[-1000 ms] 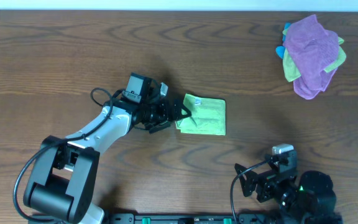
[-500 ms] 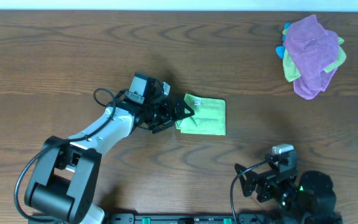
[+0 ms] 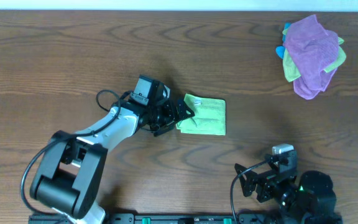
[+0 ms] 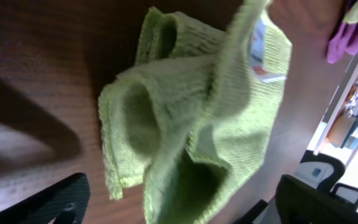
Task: Fold the cloth
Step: 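Grasp the folded green cloth's left edge with the left gripper, then lift the folded cloth with the left gripper and carry it to the upper left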
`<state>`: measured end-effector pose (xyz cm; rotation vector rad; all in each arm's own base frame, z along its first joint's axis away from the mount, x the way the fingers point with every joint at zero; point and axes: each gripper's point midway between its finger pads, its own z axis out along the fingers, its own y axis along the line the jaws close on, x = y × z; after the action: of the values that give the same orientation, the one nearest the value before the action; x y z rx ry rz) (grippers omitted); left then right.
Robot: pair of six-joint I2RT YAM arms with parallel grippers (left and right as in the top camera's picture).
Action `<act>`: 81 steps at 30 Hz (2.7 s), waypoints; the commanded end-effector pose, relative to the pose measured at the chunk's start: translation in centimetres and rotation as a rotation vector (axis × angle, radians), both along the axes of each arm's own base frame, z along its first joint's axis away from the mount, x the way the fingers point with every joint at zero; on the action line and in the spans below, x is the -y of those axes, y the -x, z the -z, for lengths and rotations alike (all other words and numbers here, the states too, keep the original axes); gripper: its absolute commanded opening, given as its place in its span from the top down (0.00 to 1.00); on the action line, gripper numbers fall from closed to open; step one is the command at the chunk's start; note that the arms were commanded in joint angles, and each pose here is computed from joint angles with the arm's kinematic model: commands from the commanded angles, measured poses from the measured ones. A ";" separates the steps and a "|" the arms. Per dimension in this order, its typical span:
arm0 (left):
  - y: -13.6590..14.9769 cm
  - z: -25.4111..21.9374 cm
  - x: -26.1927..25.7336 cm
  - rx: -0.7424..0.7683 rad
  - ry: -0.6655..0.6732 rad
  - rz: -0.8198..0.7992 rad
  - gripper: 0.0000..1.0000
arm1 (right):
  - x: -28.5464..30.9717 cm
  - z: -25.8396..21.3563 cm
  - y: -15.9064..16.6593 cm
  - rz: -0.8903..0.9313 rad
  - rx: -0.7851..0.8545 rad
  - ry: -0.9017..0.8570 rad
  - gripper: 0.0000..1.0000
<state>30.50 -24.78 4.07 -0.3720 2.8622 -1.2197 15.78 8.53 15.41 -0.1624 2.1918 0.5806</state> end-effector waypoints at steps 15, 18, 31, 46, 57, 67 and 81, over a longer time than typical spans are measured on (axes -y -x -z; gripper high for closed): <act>0.9 1.4 3.7 -0.024 0.030 0.002 0.17 | 0.2 0.2 0.0 0.016 -0.004 -0.006 0.01; 0.7 1.6 3.5 -0.014 0.013 -0.008 0.25 | 0.2 0.2 0.0 0.016 -0.004 -0.006 0.01; 3.1 5.2 4.9 -0.090 -0.010 0.068 0.30 | 0.2 0.2 0.0 0.016 -0.004 -0.006 0.01; 1.5 4.1 6.3 0.067 0.062 0.141 0.95 | 0.2 0.2 0.0 0.016 -0.004 -0.006 0.01; -4.2 -1.0 5.5 0.183 0.224 0.111 0.94 | 0.2 0.2 0.0 0.016 -0.004 -0.006 0.01; -14.1 -9.1 -0.8 0.266 0.280 -0.053 0.94 | 0.2 0.2 0.0 0.016 -0.004 -0.006 0.01; -23.0 -16.6 -13.0 0.474 0.207 -0.326 0.94 | 0.2 0.2 0.0 0.016 -0.004 -0.006 0.01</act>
<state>52.27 -13.69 19.90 -0.4467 2.2279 -1.3855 15.78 8.54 15.39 -0.1622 2.1923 0.5812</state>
